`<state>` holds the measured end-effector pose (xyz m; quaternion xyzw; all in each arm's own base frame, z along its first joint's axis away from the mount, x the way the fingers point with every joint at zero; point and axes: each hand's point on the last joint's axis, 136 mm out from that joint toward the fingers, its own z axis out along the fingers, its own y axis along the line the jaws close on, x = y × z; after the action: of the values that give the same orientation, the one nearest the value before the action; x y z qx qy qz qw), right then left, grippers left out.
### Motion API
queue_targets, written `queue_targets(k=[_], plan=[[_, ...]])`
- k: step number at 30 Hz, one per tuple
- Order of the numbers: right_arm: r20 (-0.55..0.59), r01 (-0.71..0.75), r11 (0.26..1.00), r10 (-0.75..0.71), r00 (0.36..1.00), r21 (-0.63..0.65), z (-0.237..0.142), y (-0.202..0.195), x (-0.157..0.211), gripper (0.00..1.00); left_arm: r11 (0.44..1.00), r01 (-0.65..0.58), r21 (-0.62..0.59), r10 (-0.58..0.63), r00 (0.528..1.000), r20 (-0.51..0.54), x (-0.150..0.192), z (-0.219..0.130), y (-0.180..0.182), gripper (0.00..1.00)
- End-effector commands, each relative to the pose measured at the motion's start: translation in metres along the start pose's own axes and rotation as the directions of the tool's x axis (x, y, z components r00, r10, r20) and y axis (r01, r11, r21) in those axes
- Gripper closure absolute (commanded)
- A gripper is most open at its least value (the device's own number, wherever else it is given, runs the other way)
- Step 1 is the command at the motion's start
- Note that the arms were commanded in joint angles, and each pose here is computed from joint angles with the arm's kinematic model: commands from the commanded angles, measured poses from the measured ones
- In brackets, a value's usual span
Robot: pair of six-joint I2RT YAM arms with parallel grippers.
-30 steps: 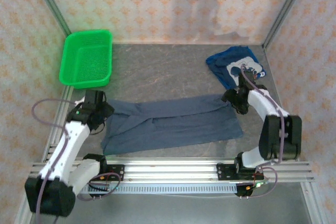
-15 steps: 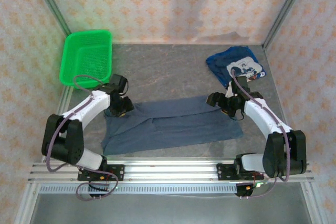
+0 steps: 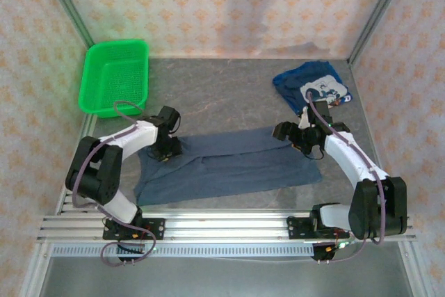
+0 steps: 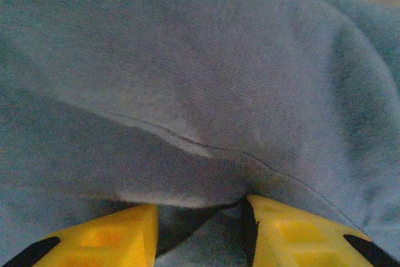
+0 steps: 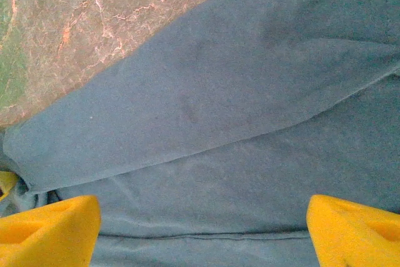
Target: Fold and stack the t-shirts
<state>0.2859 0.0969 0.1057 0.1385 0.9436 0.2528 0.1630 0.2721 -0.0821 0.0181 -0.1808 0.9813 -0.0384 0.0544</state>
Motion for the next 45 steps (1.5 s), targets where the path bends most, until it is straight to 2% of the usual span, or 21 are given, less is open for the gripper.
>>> queue_targets(k=[1, 4, 10, 13, 18, 21, 25, 28, 30, 33, 38, 43, 45], plan=[[0.038, 0.038, 0.999, -0.037, 0.999, -0.022, -0.01, 0.011, -0.009, 0.14, 0.999, -0.036, 0.011, 0.035, 0.999, 0.035, -0.001, 0.004, -0.006, 0.6], [0.041, 0.041, 0.999, -0.04, 0.998, -0.015, -0.011, 0.01, -0.01, 0.14, 0.995, -0.09, 0.036, 0.089, 0.995, 0.036, 0.012, -0.002, -0.017, 0.6], [0.044, 0.042, 0.999, -0.042, 0.998, -0.006, -0.009, 0.008, -0.011, 0.14, 0.987, -0.121, 0.106, 0.118, 0.993, 0.032, 0.048, -0.005, -0.025, 0.6], [0.041, 0.04, 0.999, -0.04, 0.998, -0.003, -0.007, 0.007, -0.012, 0.14, 0.982, -0.157, 0.101, 0.153, 0.987, 0.05, 0.061, -0.01, -0.028, 0.57], [0.037, 0.034, 0.999, -0.034, 0.999, -0.002, -0.002, 0.007, -0.016, 0.14, 0.97, -0.171, 0.174, 0.153, 0.982, 0.113, 0.066, -0.027, -0.042, 0.54], [0.03, 0.031, 1.0, -0.031, 0.999, -0.006, 0.001, 0.007, -0.017, 0.15, 0.971, -0.163, 0.174, 0.138, 0.98, 0.145, 0.065, -0.032, -0.038, 0.53], [0.021, 0.03, 1.0, -0.03, 0.999, -0.006, 0.004, 0.007, -0.016, 0.15, 0.974, -0.175, 0.143, 0.159, 0.98, 0.116, 0.067, -0.023, -0.035, 0.53], [0.013, 0.029, 1.0, -0.029, 0.999, -0.007, 0.006, 0.006, -0.016, 0.15, 0.985, -0.167, 0.041, 0.16, 0.978, 0.136, 0.056, -0.018, -0.023, 0.53], [0.011, 0.029, 1.0, -0.029, 1.0, -0.008, 0.007, 0.006, -0.015, 0.15, 0.995, -0.099, 0.022, 0.096, 0.988, 0.124, 0.044, -0.01, -0.016, 0.53], [0.011, 0.033, 0.999, -0.033, 0.999, -0.008, 0.005, 0.007, -0.016, 0.15, 0.995, -0.009, -0.097, 0.017, 0.997, 0.075, 0.033, 0.006, 0.007, 0.6], [0.021, 0.037, 0.999, -0.037, 0.999, -0.001, 0.003, 0.007, -0.018, 0.16, 0.998, -0.025, -0.063, 0.03, 0.997, 0.076, 0.004, 0.024, -0.02, 0.65], [0.033, 0.043, 0.999, -0.042, 0.999, -0.002, 0.0, 0.012, -0.026, 0.17, 1.0, -0.017, -0.014, 0.019, 0.995, 0.099, -0.039, 0.027, -0.044, 0.79], [0.032, 0.049, 0.999, -0.049, 0.998, 0.003, -0.002, 0.014, -0.028, 0.17, 0.999, -0.039, -0.01, 0.04, 0.994, 0.099, -0.049, 0.023, -0.049, 0.8]])
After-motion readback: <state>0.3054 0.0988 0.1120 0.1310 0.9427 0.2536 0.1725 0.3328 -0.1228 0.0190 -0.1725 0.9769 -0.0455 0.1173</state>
